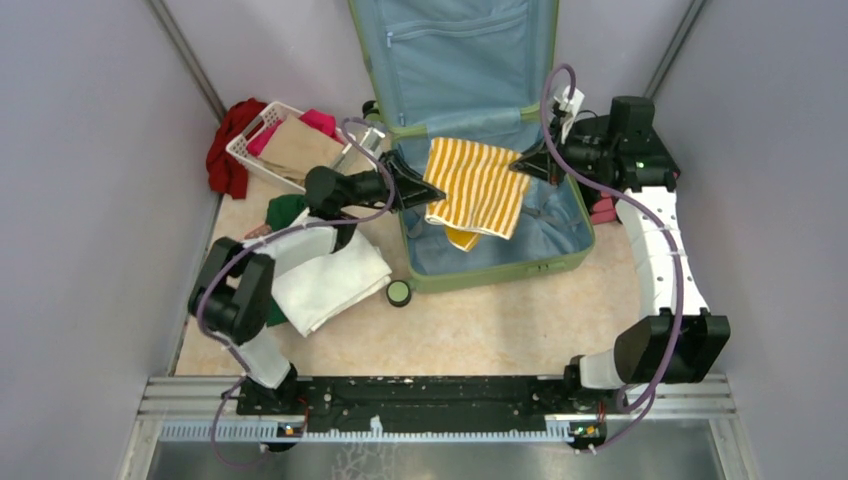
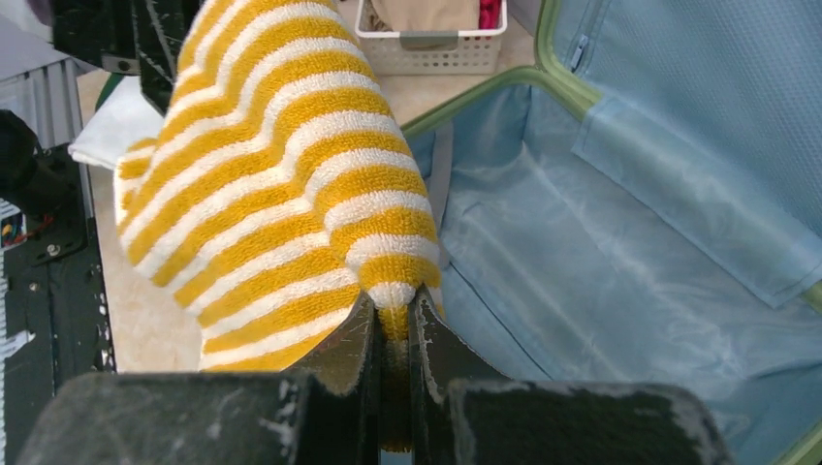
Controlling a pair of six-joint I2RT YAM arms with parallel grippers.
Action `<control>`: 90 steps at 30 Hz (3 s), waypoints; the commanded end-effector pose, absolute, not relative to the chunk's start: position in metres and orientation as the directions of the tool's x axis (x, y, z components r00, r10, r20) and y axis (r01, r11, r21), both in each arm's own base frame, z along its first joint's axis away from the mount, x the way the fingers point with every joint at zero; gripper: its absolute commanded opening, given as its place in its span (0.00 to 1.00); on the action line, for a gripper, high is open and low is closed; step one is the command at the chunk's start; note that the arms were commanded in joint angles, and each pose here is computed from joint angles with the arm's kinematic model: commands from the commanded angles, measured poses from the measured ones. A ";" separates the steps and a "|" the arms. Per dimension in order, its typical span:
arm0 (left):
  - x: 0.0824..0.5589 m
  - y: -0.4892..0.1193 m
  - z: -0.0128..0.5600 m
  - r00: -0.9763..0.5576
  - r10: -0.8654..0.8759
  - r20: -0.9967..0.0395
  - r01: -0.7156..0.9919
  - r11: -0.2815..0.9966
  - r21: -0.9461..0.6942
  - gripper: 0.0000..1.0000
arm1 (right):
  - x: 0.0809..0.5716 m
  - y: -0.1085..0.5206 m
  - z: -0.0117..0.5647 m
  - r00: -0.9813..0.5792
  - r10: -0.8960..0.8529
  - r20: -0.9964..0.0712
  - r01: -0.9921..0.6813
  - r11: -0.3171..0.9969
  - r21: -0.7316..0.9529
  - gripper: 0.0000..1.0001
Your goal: Open, take out, and arrange the luggage
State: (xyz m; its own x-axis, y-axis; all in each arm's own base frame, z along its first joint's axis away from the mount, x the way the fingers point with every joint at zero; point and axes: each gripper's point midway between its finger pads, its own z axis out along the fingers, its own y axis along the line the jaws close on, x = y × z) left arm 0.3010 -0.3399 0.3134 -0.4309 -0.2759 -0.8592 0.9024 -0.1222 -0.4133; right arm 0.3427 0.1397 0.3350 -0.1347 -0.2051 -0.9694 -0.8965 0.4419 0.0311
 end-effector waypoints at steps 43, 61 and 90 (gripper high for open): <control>0.223 -0.104 0.254 -0.523 -0.534 -0.664 -0.104 0.814 -0.572 0.00 | 0.313 0.456 0.293 -0.376 -0.135 -0.917 -0.926 0.006 0.379 0.00; 0.191 -0.039 0.191 -0.423 -0.638 -0.643 -0.466 0.762 -0.450 0.14 | 0.327 0.546 0.209 -0.443 -0.269 -0.855 -0.896 0.178 0.408 0.04; 0.228 -0.077 0.280 -0.295 -0.503 -0.813 -0.023 0.854 -0.520 0.48 | 0.264 0.391 0.299 -0.031 -0.286 -0.958 -0.982 -0.171 0.082 0.66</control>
State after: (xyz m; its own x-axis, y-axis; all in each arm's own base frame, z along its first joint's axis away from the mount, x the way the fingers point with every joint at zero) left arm 0.2030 -0.0764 0.2927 -0.3143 -0.5448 -0.7775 0.0022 0.8186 -0.5744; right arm 0.3083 0.4152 0.2823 -0.1641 -0.3032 -0.9387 -0.9827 -0.0331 0.1824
